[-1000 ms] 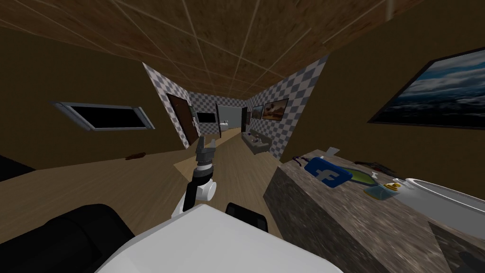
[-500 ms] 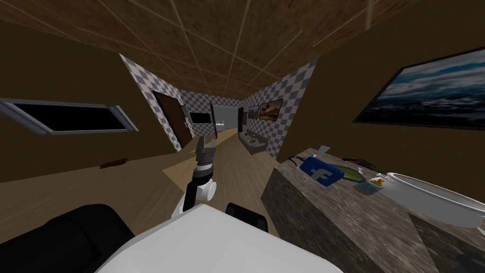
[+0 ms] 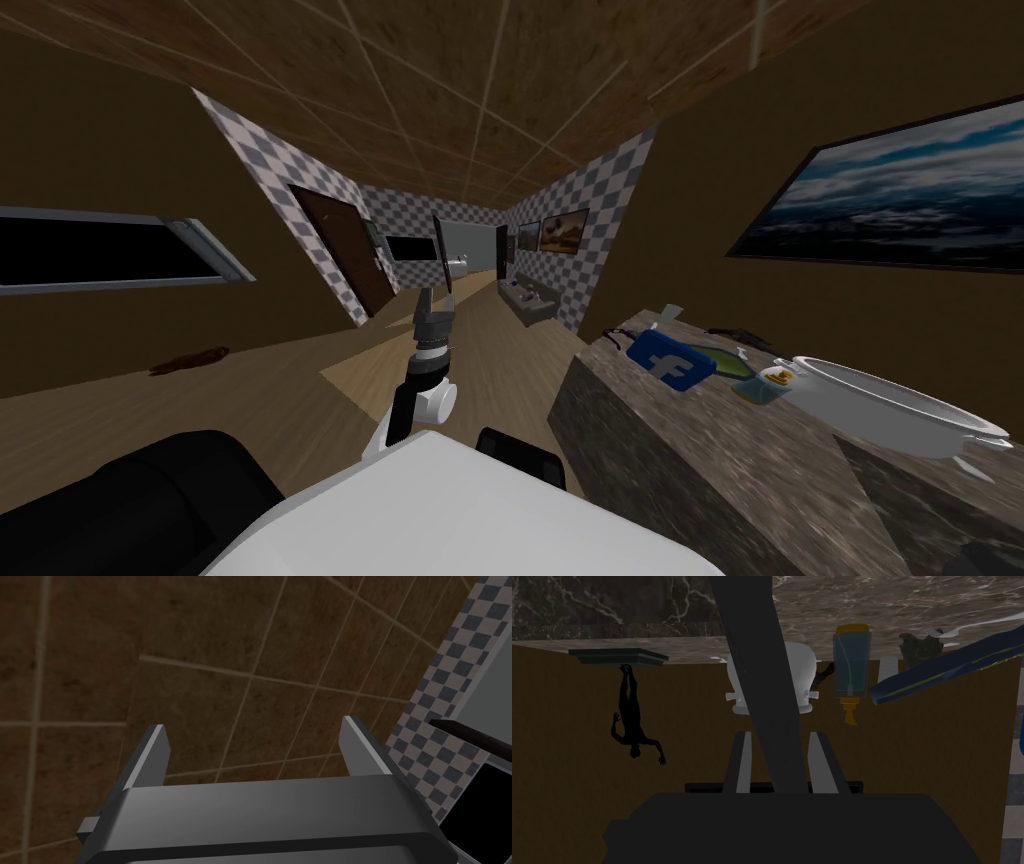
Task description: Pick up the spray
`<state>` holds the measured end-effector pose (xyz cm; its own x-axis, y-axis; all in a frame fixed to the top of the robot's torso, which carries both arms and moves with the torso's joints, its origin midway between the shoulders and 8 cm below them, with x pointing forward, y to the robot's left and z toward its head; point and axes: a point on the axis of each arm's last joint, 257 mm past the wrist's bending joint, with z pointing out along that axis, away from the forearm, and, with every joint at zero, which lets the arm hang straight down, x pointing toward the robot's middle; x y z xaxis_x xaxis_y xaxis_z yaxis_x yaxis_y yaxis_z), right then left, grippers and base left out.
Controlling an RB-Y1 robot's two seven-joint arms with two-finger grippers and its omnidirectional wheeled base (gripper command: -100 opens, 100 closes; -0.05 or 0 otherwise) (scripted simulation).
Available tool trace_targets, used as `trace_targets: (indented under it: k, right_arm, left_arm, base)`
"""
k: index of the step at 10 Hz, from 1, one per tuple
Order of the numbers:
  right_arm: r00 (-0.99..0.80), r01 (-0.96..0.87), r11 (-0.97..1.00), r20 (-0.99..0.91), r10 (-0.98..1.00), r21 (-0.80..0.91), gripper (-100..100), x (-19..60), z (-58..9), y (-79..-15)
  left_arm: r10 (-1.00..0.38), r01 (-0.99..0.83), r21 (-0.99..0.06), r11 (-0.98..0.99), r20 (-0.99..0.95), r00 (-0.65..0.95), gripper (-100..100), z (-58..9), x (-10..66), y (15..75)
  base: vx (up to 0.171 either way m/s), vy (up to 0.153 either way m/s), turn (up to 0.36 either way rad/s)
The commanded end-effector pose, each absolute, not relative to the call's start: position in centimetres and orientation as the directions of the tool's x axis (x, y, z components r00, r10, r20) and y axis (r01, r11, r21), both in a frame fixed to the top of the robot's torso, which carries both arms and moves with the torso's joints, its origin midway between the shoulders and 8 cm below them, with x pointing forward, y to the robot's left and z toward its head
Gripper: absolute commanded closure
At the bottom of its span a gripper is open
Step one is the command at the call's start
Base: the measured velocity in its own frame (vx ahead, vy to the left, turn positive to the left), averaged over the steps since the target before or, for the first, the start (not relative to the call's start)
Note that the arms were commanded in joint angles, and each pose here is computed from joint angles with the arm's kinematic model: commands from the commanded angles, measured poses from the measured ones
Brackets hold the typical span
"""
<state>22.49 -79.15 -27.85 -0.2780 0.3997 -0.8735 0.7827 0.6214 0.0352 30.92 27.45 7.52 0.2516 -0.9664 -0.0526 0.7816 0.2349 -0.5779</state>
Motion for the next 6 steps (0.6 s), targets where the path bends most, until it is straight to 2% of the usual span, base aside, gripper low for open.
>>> trace_targets:
  k: [1, 2, 5, 6]
  right_arm:
    - [-0.271, 0.788, 0.615, -0.879, 0.393, 0.032, 100, 21.4, -27.3, -79.0]
    - [-0.293, 0.778, 0.628, -0.872, 0.392, 0.021, 100, 20.9, -27.6, -78.3]
    - [-0.291, 0.749, 0.661, -0.876, 0.384, 0.041, 100, 22.7, -27.1, -76.7]
    - [-0.273, 0.769, 0.638, -0.884, 0.378, 0.035, 100, 21.0, -26.4, -77.4]
  left_arm:
    - [-0.966, 0.782, -0.578, 0.235, -0.053, 0.252, 0, 7.5, 30.9, 27.5]
    - [-0.966, 0.782, -0.578, 0.235, -0.053, 0.251, 0, 7.5, 30.9, 27.4]
    - [-0.967, 0.782, -0.578, 0.235, -0.052, 0.251, 0, 7.5, 30.9, 27.4]
    - [-0.966, 0.782, -0.578, 0.235, -0.052, 0.251, 0, 7.5, 30.9, 27.4]
  base:
    - [0.171, -0.031, -0.188]
    - [0.086, -0.007, 0.017]
    - [-0.008, 0.006, 0.017]
    - [0.135, -0.030, -0.254]
